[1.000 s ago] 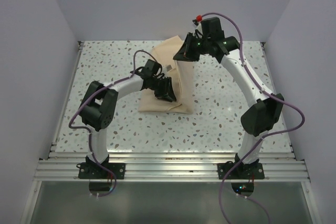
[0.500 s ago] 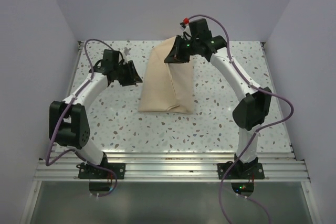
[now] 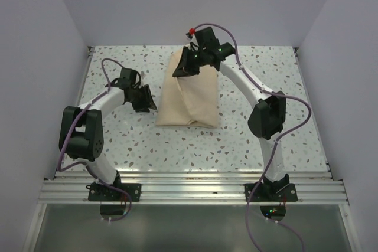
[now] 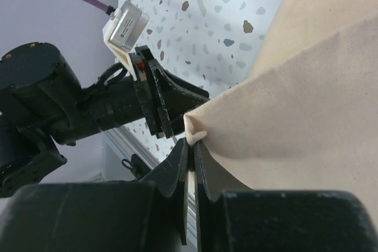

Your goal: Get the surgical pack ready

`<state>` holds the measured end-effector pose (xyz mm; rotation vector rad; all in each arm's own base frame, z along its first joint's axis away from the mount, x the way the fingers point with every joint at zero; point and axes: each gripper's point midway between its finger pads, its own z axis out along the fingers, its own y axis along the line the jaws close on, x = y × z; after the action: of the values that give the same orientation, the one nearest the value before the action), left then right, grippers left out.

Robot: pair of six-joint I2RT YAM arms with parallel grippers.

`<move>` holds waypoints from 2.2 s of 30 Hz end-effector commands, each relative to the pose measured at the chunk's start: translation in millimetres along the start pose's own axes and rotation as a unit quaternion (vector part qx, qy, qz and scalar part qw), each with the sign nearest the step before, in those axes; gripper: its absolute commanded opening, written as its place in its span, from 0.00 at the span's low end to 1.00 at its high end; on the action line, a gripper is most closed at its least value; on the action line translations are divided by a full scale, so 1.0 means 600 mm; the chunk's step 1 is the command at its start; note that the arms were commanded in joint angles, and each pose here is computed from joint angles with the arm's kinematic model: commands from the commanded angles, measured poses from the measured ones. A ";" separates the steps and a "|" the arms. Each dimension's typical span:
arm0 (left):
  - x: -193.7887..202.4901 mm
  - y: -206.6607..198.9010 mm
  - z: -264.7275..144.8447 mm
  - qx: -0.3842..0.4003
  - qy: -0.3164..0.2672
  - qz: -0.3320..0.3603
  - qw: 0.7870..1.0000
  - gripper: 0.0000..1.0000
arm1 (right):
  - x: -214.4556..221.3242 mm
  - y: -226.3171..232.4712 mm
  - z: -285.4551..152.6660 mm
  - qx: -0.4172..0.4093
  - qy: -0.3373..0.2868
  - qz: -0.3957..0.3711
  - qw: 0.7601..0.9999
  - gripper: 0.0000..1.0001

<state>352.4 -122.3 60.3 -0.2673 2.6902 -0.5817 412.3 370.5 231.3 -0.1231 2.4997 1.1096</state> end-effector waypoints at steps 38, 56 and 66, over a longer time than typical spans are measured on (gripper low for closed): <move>0.020 0.000 0.030 0.041 0.008 -0.013 0.999 0.43 | -0.005 0.051 0.159 -0.057 -0.008 0.017 0.998 0.00; -0.031 0.033 -0.076 -0.048 -0.081 0.024 0.995 0.46 | 0.037 -0.034 0.263 -0.025 0.021 0.037 0.999 0.10; -0.067 -0.013 -0.087 0.007 -0.085 0.039 0.996 0.52 | 0.010 -0.041 0.188 0.003 0.015 -0.004 1.000 0.50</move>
<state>352.8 -95.4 98.6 -0.2514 2.5779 -0.4700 436.7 454.5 76.3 -0.0747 2.6593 1.1202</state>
